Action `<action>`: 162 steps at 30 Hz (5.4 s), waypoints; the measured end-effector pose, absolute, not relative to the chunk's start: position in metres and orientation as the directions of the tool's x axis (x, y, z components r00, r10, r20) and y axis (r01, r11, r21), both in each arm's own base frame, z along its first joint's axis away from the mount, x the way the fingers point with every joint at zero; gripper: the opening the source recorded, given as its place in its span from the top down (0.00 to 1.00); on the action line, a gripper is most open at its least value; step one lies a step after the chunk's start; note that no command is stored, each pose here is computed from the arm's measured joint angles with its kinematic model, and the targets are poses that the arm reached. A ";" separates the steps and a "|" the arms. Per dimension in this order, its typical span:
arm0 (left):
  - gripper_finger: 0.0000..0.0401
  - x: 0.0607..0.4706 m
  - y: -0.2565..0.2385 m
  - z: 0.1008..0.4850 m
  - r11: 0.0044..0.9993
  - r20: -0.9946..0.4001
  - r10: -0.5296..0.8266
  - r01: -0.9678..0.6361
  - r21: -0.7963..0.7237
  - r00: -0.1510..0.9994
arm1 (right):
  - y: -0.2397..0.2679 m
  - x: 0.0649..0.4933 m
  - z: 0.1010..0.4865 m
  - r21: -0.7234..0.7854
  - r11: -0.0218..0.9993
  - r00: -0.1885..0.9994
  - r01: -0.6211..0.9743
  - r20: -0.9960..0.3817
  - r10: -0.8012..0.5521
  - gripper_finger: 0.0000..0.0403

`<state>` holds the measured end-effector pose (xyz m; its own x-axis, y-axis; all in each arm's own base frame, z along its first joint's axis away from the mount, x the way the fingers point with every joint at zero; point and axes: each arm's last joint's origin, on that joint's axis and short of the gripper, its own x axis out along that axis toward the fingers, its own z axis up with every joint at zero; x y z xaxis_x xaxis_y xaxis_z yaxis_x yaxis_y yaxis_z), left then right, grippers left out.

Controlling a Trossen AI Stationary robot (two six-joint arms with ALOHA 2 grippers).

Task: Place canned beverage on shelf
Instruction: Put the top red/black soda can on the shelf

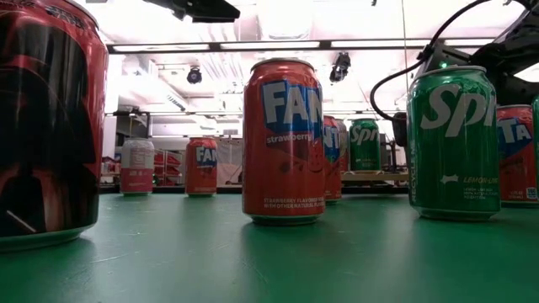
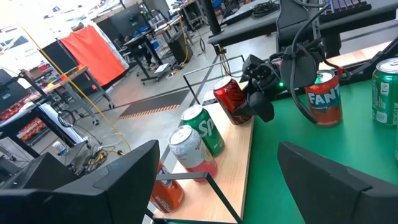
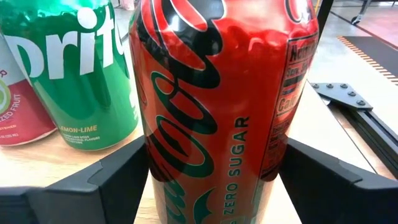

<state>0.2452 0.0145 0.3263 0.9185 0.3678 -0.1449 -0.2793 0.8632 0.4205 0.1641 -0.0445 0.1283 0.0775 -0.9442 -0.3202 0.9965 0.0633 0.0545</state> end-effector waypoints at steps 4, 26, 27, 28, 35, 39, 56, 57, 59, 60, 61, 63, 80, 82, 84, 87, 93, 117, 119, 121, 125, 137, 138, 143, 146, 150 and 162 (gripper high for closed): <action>0.23 0.245 0.015 0.326 0.863 -0.144 0.368 -0.280 0.420 0.919 | -0.045 0.164 0.129 0.062 0.057 0.073 0.996 -0.313 -0.947 0.16; 0.23 0.245 0.015 0.326 0.863 -0.146 0.367 -0.279 0.421 0.919 | -0.053 0.180 0.168 0.043 0.057 0.066 0.997 -0.254 -0.965 0.12; 0.23 0.245 0.015 0.326 0.863 -0.146 0.367 -0.279 0.421 0.919 | -0.054 0.180 0.172 0.046 0.055 0.064 0.997 -0.251 -0.966 0.12; 0.23 0.245 0.015 0.326 0.863 -0.146 0.367 -0.279 0.421 0.919 | -0.055 0.180 0.175 0.042 0.052 0.061 0.998 -0.248 -0.967 0.12; 0.23 0.245 0.015 0.326 0.863 -0.146 0.367 -0.278 0.421 0.919 | -0.060 0.181 0.204 0.002 0.058 0.057 0.998 -0.230 -0.972 0.14; 0.23 0.245 0.015 0.326 0.864 -0.148 0.367 -0.277 0.421 0.918 | -0.061 0.184 0.231 -0.009 0.100 0.096 0.995 -0.218 -0.971 0.16; 0.23 0.246 0.014 0.326 0.864 -0.147 0.366 -0.277 0.421 0.919 | -0.052 0.210 0.304 0.187 0.552 0.550 0.812 -0.563 -0.617 0.19; 0.23 0.246 0.014 0.326 0.864 -0.146 0.366 -0.277 0.421 0.919 | -0.051 0.210 0.303 0.191 0.548 0.537 0.815 -0.604 -0.588 0.19; 0.23 0.246 0.014 0.326 0.864 -0.146 0.366 -0.277 0.421 0.919 | -0.050 0.212 0.302 0.190 0.546 0.509 0.816 -0.685 -0.522 0.20; 0.23 0.246 0.014 0.326 0.864 -0.146 0.366 -0.277 0.421 0.919 | -0.049 0.212 0.301 0.190 0.544 0.493 0.817 -0.721 -0.488 0.22; 0.23 0.246 0.014 0.326 0.864 -0.147 0.366 -0.277 0.421 0.919 | -0.049 0.213 0.299 0.186 0.540 0.473 0.821 -0.752 -0.459 0.24; 0.23 0.246 0.014 0.326 0.864 -0.147 0.366 -0.277 0.421 0.919 | -0.048 0.215 0.298 0.176 0.522 0.431 0.834 -0.799 -0.420 0.29; 0.23 0.245 0.014 0.324 0.861 -0.151 0.365 -0.272 0.429 0.919 | -0.054 0.190 0.297 -0.101 0.382 0.006 0.919 -0.964 -0.268 0.98; 0.23 0.245 0.014 0.324 0.861 -0.150 0.365 -0.272 0.429 0.919 | -0.059 0.189 0.296 -0.108 0.386 -0.001 0.916 -0.963 -0.268 0.98; 0.23 0.245 0.014 0.324 0.861 -0.150 0.365 -0.272 0.429 0.919 | -0.065 0.187 0.296 -0.117 0.379 -0.007 0.918 -0.960 -0.279 0.98; 0.23 0.245 0.014 0.324 0.861 -0.150 0.365 -0.272 0.429 0.919 | -0.073 0.186 0.297 -0.123 0.375 -0.006 0.919 -0.954 -0.299 0.98; 0.23 0.245 0.014 0.324 0.861 -0.151 0.365 -0.272 0.429 0.919 | -0.087 0.187 0.296 -0.111 0.383 0.017 0.917 -0.949 -0.315 0.98; 0.23 0.245 0.014 0.324 0.860 -0.152 0.365 -0.271 0.432 0.918 | -0.123 0.196 0.275 -0.192 0.363 -0.076 0.912 -0.947 -0.311 0.98; 0.23 0.245 0.014 0.324 0.860 -0.152 0.366 -0.271 0.432 0.918 | -0.123 0.197 0.274 -0.174 0.371 -0.066 0.912 -0.956 -0.287 0.98; 0.23 0.245 0.014 0.324 0.860 -0.152 0.365 -0.271 0.433 0.918 | -0.122 0.198 0.273 -0.143 0.380 -0.045 0.914 -0.966 -0.255 0.98; 0.23 0.245 0.014 0.324 0.859 -0.152 0.365 -0.270 0.436 0.918 | -0.124 0.203 0.272 -0.115 0.382 -0.011 0.917 -0.965 -0.264 0.98; 0.23 0.245 0.014 0.324 0.859 -0.152 0.366 -0.270 0.436 0.918 | -0.139 0.197 0.273 -0.155 0.370 -0.030 0.916 -0.946 -0.323 0.98; 0.23 0.245 0.014 0.324 0.859 -0.152 0.365 -0.269 0.436 0.918 | -0.140 0.196 0.273 -0.163 0.366 -0.036 0.916 -0.943 -0.330 0.98; 0.23 0.245 0.014 0.324 0.859 -0.152 0.366 -0.270 0.436 0.918 | -0.147 0.194 0.274 -0.171 0.363 -0.033 0.916 -0.934 -0.356 0.98; 0.23 0.245 0.014 0.324 0.859 -0.152 0.366 -0.270 0.436 0.918 | -0.151 0.195 0.274 -0.159 0.361 -0.014 0.919 -0.928 -0.371 0.98; 0.23 0.245 0.014 0.324 0.859 -0.152 0.366 -0.270 0.436 0.918 | -0.156 0.193 0.275 -0.151 0.352 -0.006 0.924 -0.924 -0.383 0.98; 0.23 0.245 0.014 0.324 0.859 -0.152 0.366 -0.270 0.436 0.918 | -0.169 0.188 0.276 -0.137 0.332 0.014 0.933 -0.909 -0.417 0.98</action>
